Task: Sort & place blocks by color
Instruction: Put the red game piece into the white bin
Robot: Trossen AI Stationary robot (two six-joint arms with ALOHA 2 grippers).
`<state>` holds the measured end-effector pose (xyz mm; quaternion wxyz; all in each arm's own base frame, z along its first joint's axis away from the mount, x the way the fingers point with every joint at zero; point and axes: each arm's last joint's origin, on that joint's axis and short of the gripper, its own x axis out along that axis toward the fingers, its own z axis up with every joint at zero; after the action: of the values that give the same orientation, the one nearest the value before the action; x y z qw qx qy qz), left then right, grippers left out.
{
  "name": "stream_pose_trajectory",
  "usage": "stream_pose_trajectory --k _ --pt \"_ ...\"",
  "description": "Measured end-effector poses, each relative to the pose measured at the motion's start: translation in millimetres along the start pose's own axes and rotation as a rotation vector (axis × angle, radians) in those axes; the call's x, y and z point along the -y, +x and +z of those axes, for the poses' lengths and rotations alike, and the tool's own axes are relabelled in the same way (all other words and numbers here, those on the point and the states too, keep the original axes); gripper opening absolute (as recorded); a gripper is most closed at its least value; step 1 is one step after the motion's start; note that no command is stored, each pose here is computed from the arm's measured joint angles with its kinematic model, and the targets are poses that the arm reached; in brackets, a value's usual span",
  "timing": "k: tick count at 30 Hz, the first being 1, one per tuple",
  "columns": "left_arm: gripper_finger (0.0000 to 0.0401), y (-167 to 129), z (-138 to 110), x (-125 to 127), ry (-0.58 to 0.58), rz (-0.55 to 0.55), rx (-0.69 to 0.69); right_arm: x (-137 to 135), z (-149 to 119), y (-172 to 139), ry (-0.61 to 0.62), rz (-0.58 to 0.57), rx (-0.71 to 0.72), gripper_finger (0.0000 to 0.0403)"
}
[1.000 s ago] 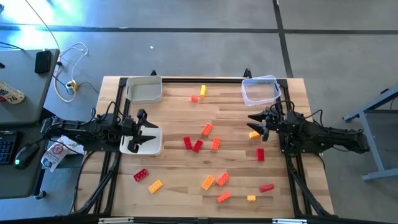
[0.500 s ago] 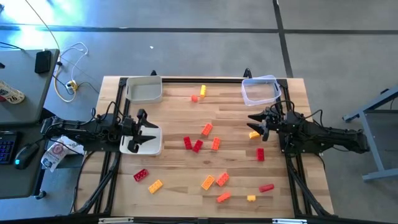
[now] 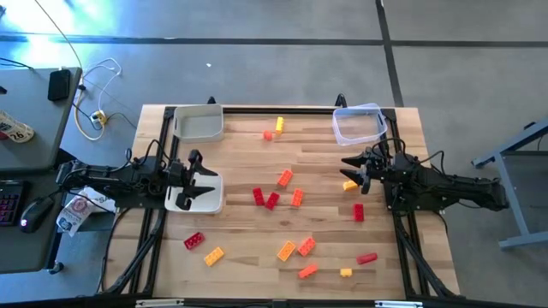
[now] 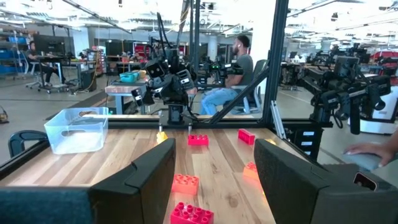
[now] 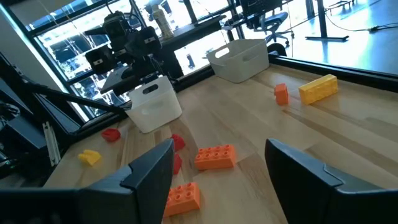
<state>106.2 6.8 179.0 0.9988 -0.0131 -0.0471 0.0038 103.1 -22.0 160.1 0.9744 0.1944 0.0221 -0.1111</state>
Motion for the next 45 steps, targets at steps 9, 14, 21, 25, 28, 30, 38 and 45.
stream_pose_trajectory --k 9,14,21,25,28,30,38,45 --pt "0.0207 0.0 0.1 0.0 0.000 0.000 0.000 0.0 0.0 0.0 0.000 0.000 0.000 0.0238" --pt "0.0207 0.0 0.0 0.0 0.001 0.000 0.000 -0.1 0.1 0.0 0.000 0.001 0.000 0.0238" --pt "0.0207 0.0 0.6 0.0 -0.006 0.000 0.005 0.0 0.0 0.0 0.000 0.000 0.000 0.0238" --pt "0.0207 0.0 1.7 -0.2 -0.067 0.005 0.018 0.0 0.0 0.0 0.000 0.000 0.000 0.0238" --pt "0.0207 0.0 2.0 -0.2 -0.074 0.007 0.021 0.0 0.0 0.0 0.000 0.000 0.000 0.0238" --pt "0.0207 0.0 2.1 -0.2 -0.078 0.006 0.021 0.0 0.0 0.0 0.000 0.001 0.000 0.0238" --pt "0.0207 -0.1 4.7 -0.1 -0.149 0.003 0.048 0.0 0.0 0.0 0.000 0.000 0.000 0.0238" --pt "0.0207 -0.2 6.2 -0.9 -0.171 0.031 0.067 0.0 0.0 0.0 0.000 0.000 0.000 0.0238"
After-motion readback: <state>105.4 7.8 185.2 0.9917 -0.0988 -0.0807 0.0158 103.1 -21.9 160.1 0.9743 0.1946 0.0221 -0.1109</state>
